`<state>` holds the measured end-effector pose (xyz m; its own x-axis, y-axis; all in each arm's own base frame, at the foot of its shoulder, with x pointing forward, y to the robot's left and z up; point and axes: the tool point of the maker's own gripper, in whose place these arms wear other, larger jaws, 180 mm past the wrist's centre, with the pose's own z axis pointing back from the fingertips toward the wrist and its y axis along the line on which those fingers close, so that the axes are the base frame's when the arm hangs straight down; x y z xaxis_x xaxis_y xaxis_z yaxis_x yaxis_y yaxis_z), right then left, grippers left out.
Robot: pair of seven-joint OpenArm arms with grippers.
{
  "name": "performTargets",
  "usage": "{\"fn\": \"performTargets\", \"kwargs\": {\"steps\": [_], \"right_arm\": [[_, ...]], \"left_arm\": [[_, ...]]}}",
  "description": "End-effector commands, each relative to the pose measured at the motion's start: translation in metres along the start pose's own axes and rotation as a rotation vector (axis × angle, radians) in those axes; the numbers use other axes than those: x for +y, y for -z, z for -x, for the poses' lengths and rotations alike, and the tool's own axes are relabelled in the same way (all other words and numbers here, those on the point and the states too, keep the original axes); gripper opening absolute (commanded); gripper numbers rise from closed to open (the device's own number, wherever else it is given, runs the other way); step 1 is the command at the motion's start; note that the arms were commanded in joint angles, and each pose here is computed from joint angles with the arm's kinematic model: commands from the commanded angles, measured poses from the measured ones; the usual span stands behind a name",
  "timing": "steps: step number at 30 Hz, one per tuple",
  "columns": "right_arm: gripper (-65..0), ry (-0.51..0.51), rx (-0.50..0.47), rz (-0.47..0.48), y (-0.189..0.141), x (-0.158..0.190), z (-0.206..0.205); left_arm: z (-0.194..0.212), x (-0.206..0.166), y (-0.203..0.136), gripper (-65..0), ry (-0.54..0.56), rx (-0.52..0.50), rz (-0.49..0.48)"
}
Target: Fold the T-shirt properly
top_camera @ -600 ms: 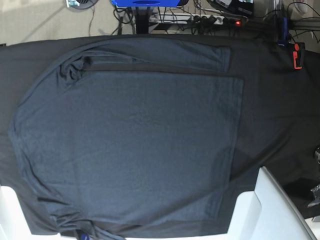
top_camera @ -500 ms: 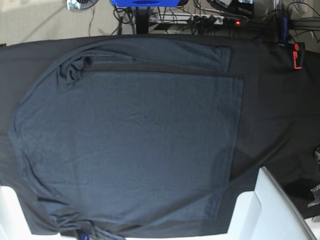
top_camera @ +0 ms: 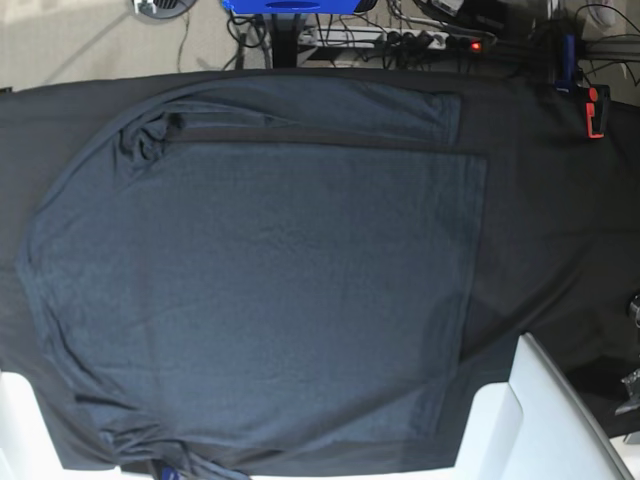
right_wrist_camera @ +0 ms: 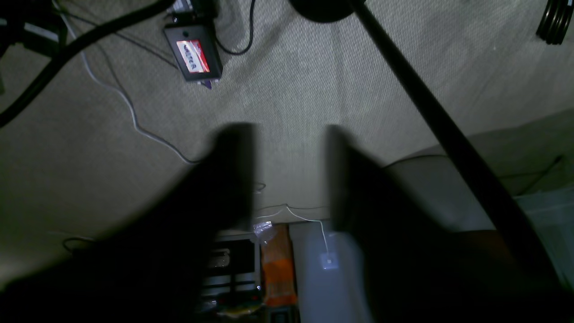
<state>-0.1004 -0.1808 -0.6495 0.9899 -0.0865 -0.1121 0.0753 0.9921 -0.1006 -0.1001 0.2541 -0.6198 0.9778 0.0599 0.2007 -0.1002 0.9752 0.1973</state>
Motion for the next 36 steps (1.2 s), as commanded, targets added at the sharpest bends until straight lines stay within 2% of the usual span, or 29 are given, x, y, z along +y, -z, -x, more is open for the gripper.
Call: {"fn": "performTargets", "kwargs": {"steps": [1, 5, 9, 13, 15, 20, 23, 25, 27, 29, 30, 31, 33, 34, 36], "right_arm": [[-65.0, -0.004, 0.000, 0.018, -0.002, -0.009, 0.010], [-62.3, -0.021, -0.047, 0.035, -0.013, -0.019, 0.022], [-62.3, -0.033, -0.109, 0.047, -0.030, -0.025, 0.027], [-65.0, -0.034, -0.204, 0.049, -0.069, -0.022, 0.009], [-64.7, -0.046, -0.292, 0.058, -0.099, -0.026, -0.011], [-64.2, -0.067, -0.587, 0.069, -0.183, -0.026, -0.086], [-63.5, -0.044, -0.725, 0.054, -0.222, -0.023, -0.124], [-56.9, 0.038, -0.804, -0.010, -0.244, -0.016, -0.144], [-42.6, 0.133, -0.870, -0.094, -0.264, -0.010, -0.162], [-23.9, 0.186, -0.907, -0.163, -0.275, -0.008, -0.174], [-17.1, 0.202, -0.915, -0.189, -0.277, -0.006, -0.178], [-11.6, 0.215, -0.920, -0.211, -0.279, -0.006, -0.181], [-7.4, 0.262, -0.929, -0.268, -0.282, -0.004, -0.187], [-7.4, 0.290, -0.934, -0.302, -0.284, -0.003, -0.191], [-7.4, 0.322, -0.942, -0.346, -0.287, -0.005, -0.198]], "left_arm": [[0.008, 0.010, -0.010, -65.0, 0.018, -0.019, -0.013], [-0.011, 0.014, -0.028, -65.0, 0.045, -0.135, -0.007], [-0.025, 0.016, -0.042, -65.0, 0.062, -0.201, -0.001], [-0.047, 0.016, -0.061, -65.0, 0.070, -0.286, 0.005], [-0.063, 0.015, -0.076, -65.0, 0.078, -0.344, 0.013], [-0.123, 0.005, -0.125, -65.0, 0.099, -0.542, 0.044], [-0.159, -0.003, -0.149, -65.0, 0.101, -0.649, 0.060], [-0.179, -0.006, -0.157, -65.0, 0.092, -0.670, 0.064], [-0.199, -0.007, -0.160, -65.0, 0.029, -0.656, 0.078], [-0.215, -0.007, -0.162, -65.0, -0.060, -0.628, 0.116], [-0.221, -0.007, -0.163, -63.4, -0.087, -0.621, 0.134], [-0.226, -0.007, -0.162, -55.9, -0.117, -0.616, 0.151], [-0.235, -0.004, -0.161, -42.8, -0.177, -0.614, 0.185], [-0.243, -0.003, -0.161, -39.5, -0.199, -0.627, 0.197], [-0.249, 0.001, -0.157, -37.5, -0.234, -0.630, 0.211]]}}
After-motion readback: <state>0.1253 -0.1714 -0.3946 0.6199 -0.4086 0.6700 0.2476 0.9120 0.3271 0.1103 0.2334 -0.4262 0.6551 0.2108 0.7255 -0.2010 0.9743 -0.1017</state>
